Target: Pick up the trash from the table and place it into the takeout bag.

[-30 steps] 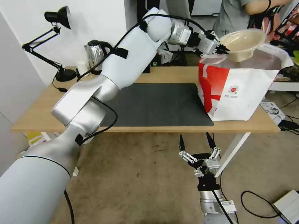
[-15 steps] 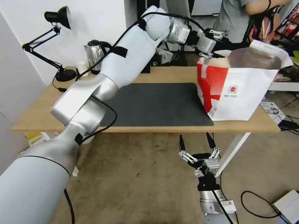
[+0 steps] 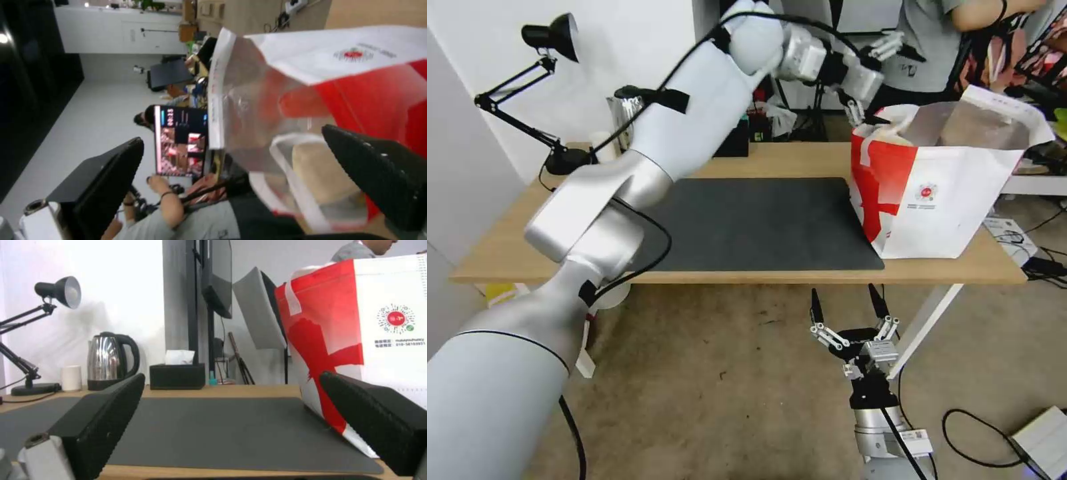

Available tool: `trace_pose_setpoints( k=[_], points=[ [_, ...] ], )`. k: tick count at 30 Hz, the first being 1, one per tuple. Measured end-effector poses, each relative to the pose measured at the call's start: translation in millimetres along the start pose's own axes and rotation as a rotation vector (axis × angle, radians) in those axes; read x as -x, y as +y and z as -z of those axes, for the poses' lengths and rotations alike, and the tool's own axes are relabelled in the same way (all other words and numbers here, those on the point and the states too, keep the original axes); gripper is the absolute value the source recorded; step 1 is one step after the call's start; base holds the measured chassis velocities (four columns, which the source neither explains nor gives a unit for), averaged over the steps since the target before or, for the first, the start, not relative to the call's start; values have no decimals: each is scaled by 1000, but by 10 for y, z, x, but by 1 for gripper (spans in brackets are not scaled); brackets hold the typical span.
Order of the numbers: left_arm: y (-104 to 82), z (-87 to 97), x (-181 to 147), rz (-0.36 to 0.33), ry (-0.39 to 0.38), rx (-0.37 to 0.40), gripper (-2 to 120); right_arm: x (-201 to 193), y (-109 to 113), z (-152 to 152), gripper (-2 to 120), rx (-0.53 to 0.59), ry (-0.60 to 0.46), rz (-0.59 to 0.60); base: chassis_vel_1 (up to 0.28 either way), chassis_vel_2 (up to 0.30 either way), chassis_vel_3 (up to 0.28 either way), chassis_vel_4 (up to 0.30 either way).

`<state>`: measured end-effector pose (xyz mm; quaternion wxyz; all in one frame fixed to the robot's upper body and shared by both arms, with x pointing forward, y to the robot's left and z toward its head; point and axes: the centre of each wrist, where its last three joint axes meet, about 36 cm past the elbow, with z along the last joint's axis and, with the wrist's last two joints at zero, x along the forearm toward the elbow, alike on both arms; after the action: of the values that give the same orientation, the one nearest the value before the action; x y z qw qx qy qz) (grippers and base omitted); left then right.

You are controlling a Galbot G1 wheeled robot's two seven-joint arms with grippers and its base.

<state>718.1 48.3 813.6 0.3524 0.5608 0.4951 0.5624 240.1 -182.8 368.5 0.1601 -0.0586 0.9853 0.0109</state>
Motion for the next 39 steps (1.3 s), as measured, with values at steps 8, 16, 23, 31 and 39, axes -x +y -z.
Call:
trace_pose_setpoints(
  k=[8, 16, 23, 31, 39],
  points=[
    [143, -82, -793, 106, 50, -29, 100, 0, 0, 0, 100, 0, 0, 0, 0, 0, 0, 0],
    [-46, -73, -1717, 307, 80, -154, 100, 0, 0, 0, 100, 0, 0, 0, 0, 0, 0, 0],
    [-658, 212, -2743, 532, 140, -292, 100, 0, 0, 0, 100, 0, 0, 0, 0, 0, 0, 0],
    [-1471, 1059, -3566, 836, 211, -405, 100, 0, 0, 0, 100, 0, 0, 0, 0, 0, 0, 0],
    [-2178, 1550, -3830, 995, 238, -473, 100, 0, 0, 0, 100, 0, 0, 0, 0, 0, 0, 0]
  ],
)
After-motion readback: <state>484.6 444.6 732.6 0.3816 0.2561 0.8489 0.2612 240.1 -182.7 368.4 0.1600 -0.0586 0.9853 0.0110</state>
